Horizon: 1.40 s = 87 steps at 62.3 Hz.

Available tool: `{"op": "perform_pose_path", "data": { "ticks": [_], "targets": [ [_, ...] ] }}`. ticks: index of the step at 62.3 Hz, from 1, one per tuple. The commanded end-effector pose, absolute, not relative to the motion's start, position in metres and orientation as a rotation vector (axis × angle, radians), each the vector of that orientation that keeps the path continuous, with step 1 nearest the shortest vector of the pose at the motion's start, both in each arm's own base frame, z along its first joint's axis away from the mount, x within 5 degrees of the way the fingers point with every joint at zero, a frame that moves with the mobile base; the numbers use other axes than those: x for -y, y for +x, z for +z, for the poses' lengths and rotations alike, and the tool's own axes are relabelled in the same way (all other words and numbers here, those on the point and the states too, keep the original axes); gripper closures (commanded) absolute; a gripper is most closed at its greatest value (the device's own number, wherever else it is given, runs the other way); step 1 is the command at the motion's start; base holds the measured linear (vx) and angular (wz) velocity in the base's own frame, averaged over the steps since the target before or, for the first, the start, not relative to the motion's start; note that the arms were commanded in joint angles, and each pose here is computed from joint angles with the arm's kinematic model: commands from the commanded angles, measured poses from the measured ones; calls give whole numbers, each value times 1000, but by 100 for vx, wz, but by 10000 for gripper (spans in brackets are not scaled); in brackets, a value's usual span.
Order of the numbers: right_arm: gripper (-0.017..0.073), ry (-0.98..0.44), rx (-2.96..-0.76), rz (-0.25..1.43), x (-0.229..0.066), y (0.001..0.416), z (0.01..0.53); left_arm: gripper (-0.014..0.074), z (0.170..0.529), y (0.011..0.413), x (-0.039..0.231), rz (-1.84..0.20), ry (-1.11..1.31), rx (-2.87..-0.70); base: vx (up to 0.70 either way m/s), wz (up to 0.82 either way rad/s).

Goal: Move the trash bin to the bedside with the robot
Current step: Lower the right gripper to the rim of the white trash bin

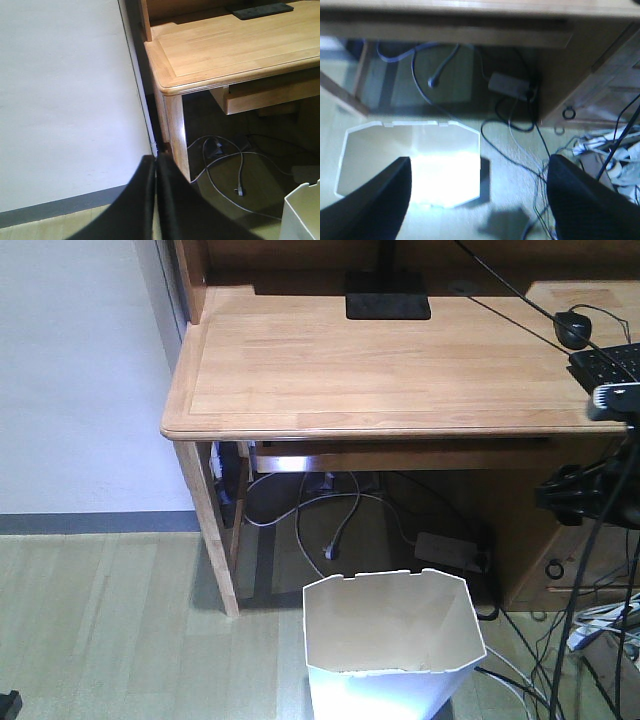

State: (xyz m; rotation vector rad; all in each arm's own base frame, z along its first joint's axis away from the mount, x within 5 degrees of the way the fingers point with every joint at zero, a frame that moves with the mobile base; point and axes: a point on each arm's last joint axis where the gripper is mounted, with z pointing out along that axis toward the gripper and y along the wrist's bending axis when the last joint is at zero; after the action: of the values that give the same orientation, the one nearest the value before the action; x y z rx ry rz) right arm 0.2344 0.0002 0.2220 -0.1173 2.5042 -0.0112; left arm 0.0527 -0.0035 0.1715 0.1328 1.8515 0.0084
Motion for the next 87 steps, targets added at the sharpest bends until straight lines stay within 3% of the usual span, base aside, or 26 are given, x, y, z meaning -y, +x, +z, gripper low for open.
{"op": "perform_pose_path", "data": {
  "ticks": [1,20,39,69,87],
  "targets": [
    [18,-177,-2493,-34,1,257,220,601,173,54,4,5,124,-1780,0,0],
    [18,-152,-2704,7,29,294,145,601,173,54,4,5,124,-1780,0,0],
    [18,-231,-2793,-19,33,314,58,601,173,54,4,5,124,-1780,0,0],
    [18,-325,-2979,111,33,352,-58,601,173,54,4,5,124,-1780,0,0],
    [18,-300,-3040,206,31,366,-112,601,173,54,4,5,124,-1780,0,0]
  ]
}}
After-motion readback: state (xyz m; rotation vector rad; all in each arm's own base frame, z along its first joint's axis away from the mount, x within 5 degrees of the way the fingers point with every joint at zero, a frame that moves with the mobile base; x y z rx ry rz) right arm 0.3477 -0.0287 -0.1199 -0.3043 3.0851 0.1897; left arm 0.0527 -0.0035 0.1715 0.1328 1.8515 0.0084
